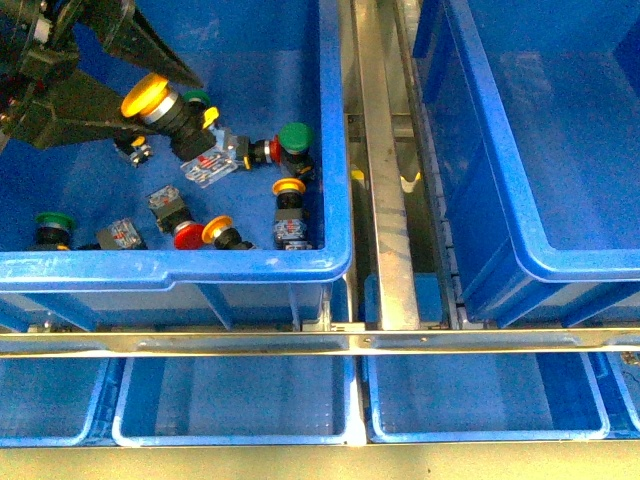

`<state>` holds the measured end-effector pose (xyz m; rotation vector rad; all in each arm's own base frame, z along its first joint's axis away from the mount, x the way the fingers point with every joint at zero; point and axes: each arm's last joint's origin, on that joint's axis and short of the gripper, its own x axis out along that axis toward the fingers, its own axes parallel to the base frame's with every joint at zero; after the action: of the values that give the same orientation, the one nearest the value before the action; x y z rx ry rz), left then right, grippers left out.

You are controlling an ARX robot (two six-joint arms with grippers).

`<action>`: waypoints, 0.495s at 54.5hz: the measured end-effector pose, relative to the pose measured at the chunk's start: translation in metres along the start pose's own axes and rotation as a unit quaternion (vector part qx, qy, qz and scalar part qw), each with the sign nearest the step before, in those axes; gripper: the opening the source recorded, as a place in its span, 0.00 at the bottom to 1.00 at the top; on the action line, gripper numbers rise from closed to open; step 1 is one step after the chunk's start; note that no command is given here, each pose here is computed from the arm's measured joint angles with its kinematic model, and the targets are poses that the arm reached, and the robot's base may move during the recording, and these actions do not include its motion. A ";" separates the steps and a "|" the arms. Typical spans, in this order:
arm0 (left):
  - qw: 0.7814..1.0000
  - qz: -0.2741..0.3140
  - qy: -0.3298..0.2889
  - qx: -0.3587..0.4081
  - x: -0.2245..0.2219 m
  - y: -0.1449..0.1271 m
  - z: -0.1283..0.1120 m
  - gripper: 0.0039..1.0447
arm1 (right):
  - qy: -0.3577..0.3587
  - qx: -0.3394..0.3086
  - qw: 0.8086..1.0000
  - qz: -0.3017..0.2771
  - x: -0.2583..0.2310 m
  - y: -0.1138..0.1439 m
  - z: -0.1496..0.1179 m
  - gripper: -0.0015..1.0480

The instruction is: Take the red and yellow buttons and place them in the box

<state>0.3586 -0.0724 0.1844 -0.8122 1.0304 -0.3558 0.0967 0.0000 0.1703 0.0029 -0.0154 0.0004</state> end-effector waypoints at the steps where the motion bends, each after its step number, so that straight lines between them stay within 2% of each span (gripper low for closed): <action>1: 1.000 -0.002 0.000 -0.002 0.001 -0.002 0.000 0.32 | 0.000 0.000 1.000 0.000 0.000 0.000 0.000 0.94; 15: 0.998 -0.050 0.020 -0.027 0.012 -0.032 -0.010 0.32 | 0.000 0.000 1.000 0.000 0.000 0.000 0.000 0.94; 27: 0.994 -0.090 0.052 -0.037 0.029 -0.070 -0.035 0.32 | 0.000 0.000 1.000 0.000 0.000 0.000 0.000 0.94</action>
<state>0.3500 -0.1515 0.2086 -0.9645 1.0744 -0.5210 0.0967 0.0000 0.1703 0.0029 -0.0154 0.0004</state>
